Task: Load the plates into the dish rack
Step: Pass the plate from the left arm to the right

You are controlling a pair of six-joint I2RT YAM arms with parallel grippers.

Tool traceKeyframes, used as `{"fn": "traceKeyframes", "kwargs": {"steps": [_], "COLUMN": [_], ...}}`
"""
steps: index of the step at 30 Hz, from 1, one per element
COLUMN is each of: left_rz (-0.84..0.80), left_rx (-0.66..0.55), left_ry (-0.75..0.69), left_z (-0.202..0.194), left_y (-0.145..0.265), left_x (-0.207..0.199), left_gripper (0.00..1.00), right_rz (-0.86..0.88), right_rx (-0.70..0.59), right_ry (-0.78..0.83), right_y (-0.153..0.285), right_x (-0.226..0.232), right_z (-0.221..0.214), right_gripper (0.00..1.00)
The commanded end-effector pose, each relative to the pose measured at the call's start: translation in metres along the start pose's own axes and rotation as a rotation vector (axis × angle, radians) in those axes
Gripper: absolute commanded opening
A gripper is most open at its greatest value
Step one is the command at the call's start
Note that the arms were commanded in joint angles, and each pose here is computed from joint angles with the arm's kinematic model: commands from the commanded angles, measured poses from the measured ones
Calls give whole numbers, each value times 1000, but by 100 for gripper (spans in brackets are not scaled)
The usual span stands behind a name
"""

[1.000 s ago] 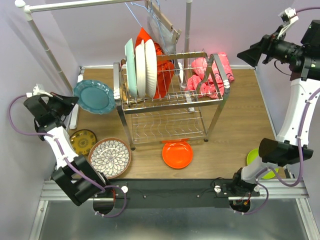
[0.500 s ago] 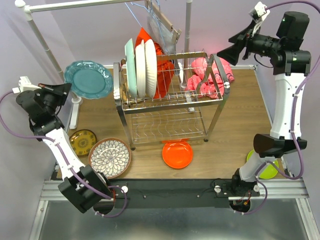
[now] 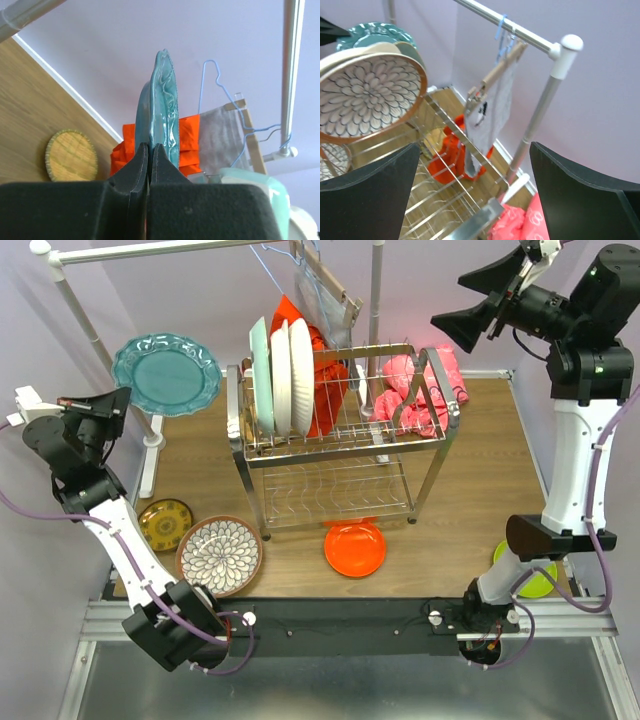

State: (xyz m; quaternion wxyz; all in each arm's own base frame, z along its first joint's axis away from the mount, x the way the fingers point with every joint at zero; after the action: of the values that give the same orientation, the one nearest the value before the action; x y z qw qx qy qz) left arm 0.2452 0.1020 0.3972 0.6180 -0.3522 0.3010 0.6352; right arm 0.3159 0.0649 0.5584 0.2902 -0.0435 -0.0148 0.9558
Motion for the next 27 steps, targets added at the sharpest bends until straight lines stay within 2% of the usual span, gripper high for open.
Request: {"fn": "traceKeyframes", "kwargs": {"steps": [1,13,27], "left_rz": [-172,-230,-253], "left_rx": [-158,-200,-216], "left_ry": [2,94,122], "left_z": [25,34,39], "left_y": [16,27,36], "left_x": [-57,-80,-94], "left_gripper": [0,0,0], "right_rz": [87,235,328], "right_rx": [-48,-69,-135], "right_ry": [-11,16,174], "right_y": [-20,-68,-113], "right_x": [20,70,144], "right_z": [11,10,17], "right_gripper": [100,100,100]}}
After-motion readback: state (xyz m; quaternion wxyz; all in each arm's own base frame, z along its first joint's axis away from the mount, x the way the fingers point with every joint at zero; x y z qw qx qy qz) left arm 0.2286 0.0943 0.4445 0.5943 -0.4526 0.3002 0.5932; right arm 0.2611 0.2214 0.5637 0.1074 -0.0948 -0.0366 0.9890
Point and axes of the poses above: each gripper's point midway between its finger pads, its own y axis back along the fingers, its own x axis along the line the jaws close on, z = x × y, the point moved 10 cm from there along y, back along the fingers, and after that the axes turned 9 degrees about -y, right-handed, at the moved point
